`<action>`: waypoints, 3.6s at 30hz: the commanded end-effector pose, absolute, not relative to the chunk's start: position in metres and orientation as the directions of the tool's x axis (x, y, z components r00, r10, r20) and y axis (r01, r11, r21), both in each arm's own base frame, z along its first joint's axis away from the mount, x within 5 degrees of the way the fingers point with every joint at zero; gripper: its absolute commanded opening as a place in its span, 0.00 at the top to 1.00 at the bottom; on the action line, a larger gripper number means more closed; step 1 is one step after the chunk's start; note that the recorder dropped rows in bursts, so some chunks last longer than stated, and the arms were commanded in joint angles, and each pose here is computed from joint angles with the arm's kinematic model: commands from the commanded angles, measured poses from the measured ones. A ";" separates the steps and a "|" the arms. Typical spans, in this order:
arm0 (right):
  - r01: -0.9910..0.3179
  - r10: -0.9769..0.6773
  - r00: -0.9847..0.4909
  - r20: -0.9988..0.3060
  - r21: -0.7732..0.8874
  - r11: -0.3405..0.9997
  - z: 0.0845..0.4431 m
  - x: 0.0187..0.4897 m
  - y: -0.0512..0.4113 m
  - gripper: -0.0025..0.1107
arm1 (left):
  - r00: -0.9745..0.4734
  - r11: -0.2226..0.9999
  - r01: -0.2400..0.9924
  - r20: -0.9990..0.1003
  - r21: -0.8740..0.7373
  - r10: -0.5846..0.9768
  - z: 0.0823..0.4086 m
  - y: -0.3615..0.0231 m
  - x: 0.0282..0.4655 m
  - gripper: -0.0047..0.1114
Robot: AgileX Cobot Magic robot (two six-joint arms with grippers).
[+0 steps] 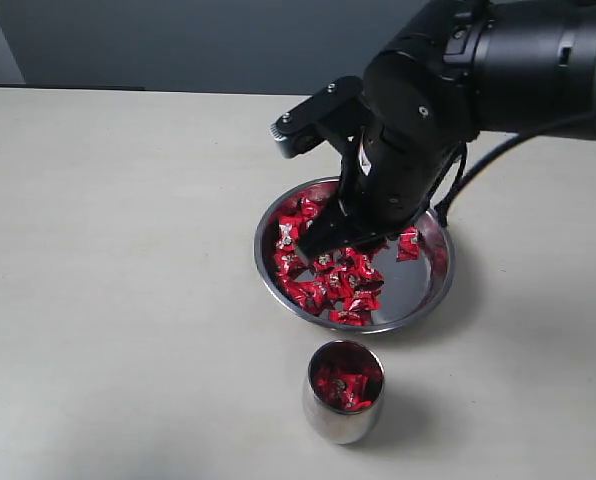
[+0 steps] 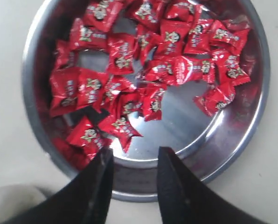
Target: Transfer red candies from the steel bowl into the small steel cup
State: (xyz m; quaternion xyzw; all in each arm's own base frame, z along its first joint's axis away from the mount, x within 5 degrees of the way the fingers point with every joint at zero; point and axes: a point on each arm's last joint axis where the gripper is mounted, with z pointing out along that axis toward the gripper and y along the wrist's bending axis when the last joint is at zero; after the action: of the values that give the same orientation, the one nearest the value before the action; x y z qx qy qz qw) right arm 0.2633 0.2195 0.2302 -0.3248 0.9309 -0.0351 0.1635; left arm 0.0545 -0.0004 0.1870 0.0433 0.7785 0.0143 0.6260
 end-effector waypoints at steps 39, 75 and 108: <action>-0.571 -0.572 -0.820 -0.001 -0.049 0.819 0.144 0.352 0.215 0.96 | -0.207 0.996 0.046 -0.975 0.073 0.081 0.186 0.000 0.054 0.96; -0.758 -0.749 -0.652 -0.120 0.123 0.640 0.225 0.186 0.242 0.96 | -0.207 0.996 0.046 -0.975 0.073 0.081 0.186 0.000 0.054 0.96; -0.578 -0.574 -0.774 -0.267 -0.069 0.813 0.207 0.273 0.197 0.71 | -0.207 0.996 0.046 -0.975 0.073 0.081 0.186 0.000 0.054 0.96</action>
State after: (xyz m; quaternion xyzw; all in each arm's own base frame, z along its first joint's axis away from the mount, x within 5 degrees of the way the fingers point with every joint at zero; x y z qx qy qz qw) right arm 0.2574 0.2033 0.2145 -0.3223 0.9363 0.0154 0.1387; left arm 0.0545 -0.0004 0.1870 0.0433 0.7785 0.0143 0.6260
